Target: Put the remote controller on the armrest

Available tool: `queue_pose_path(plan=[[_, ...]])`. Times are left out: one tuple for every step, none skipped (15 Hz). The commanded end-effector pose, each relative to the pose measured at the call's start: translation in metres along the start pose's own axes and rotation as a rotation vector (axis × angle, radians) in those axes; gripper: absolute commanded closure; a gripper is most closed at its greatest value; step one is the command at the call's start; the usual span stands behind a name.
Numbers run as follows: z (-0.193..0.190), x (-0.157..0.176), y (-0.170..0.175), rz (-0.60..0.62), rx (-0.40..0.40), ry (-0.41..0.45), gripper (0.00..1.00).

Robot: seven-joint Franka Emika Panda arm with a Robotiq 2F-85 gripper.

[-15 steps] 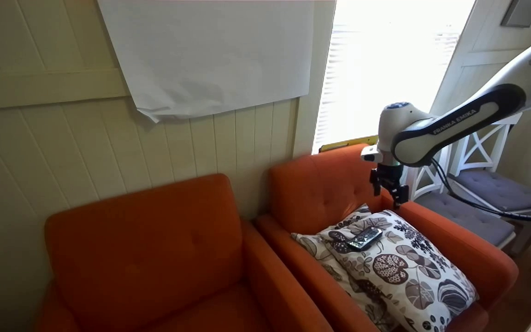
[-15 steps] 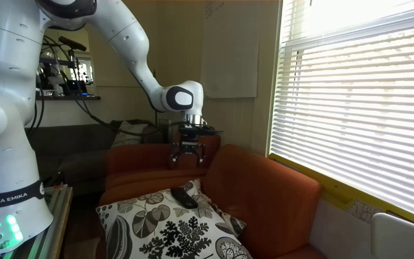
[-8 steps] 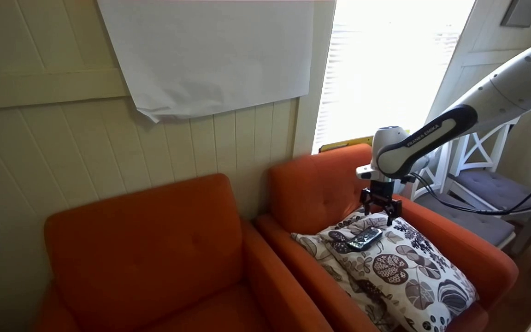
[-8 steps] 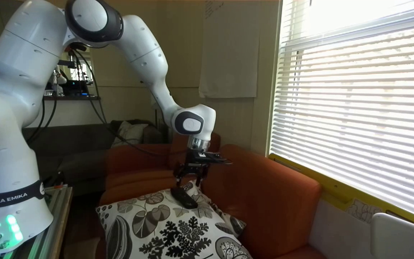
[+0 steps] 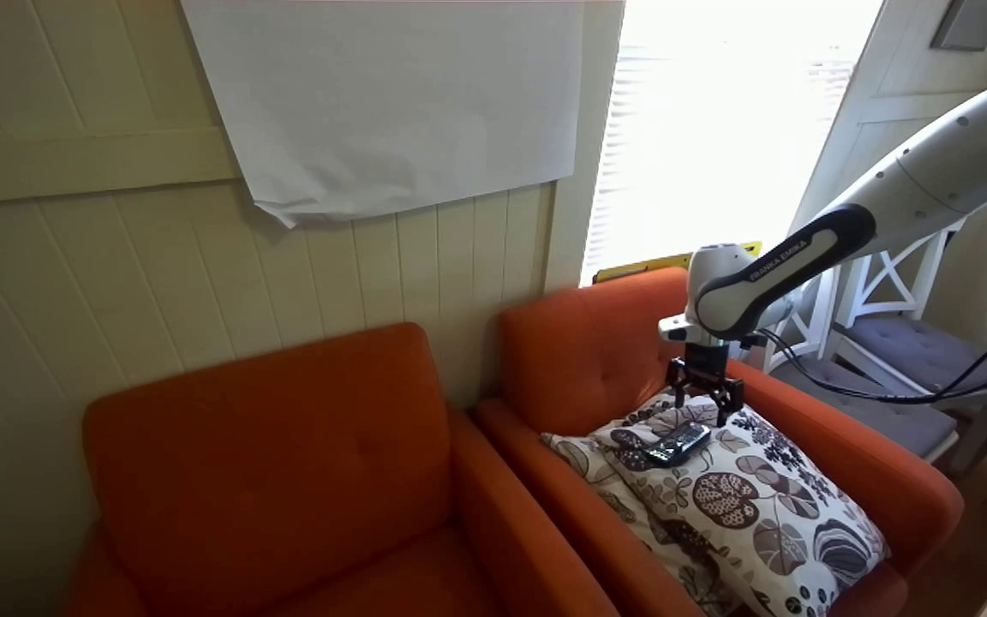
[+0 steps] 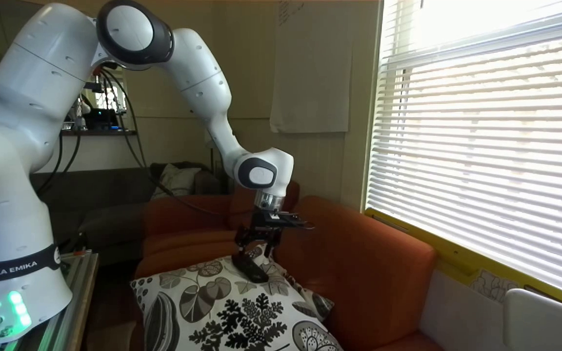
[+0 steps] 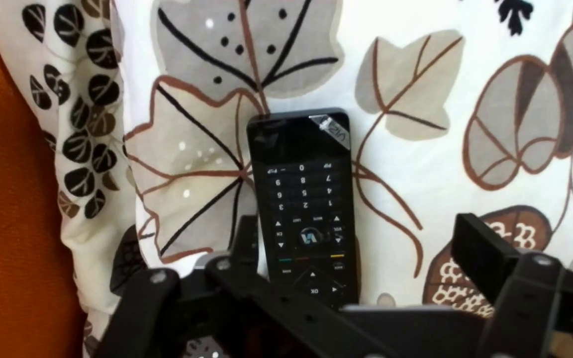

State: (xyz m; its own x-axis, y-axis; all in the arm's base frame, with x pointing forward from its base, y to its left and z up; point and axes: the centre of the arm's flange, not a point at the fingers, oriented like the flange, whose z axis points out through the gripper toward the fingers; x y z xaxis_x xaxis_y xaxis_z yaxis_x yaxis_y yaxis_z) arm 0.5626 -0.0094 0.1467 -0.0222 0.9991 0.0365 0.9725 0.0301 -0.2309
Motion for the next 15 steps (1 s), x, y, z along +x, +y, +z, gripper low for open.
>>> queue_pose_path(plan=[[0.019, 0.009, 0.002, -0.023, -0.015, -0.005, 0.00], [0.025, 0.010, 0.002, -0.039, -0.024, 0.000, 0.00], [0.029, 0.012, 0.004, -0.060, -0.040, 0.003, 0.00], [0.033, 0.014, 0.006, -0.071, -0.057, 0.003, 0.00], [0.036, 0.016, 0.007, -0.083, -0.056, 0.001, 0.00], [0.038, 0.018, 0.009, -0.097, -0.055, -0.001, 0.00], [0.041, 0.018, 0.011, -0.113, -0.053, 0.002, 0.00], [0.044, 0.020, 0.012, -0.132, -0.049, 0.008, 0.00], [0.046, 0.022, 0.012, -0.150, -0.037, 0.013, 0.00], [0.049, 0.024, 0.012, -0.167, -0.029, 0.014, 0.00], [0.051, 0.026, 0.011, -0.179, -0.021, 0.010, 0.00], [0.053, 0.028, 0.011, -0.188, -0.020, 0.008, 0.00], [0.054, 0.029, 0.011, -0.197, -0.020, 0.007, 0.00], [0.055, 0.029, 0.012, -0.204, -0.019, 0.006, 0.00], [0.056, 0.029, 0.012, -0.210, -0.018, 0.003, 0.00]])
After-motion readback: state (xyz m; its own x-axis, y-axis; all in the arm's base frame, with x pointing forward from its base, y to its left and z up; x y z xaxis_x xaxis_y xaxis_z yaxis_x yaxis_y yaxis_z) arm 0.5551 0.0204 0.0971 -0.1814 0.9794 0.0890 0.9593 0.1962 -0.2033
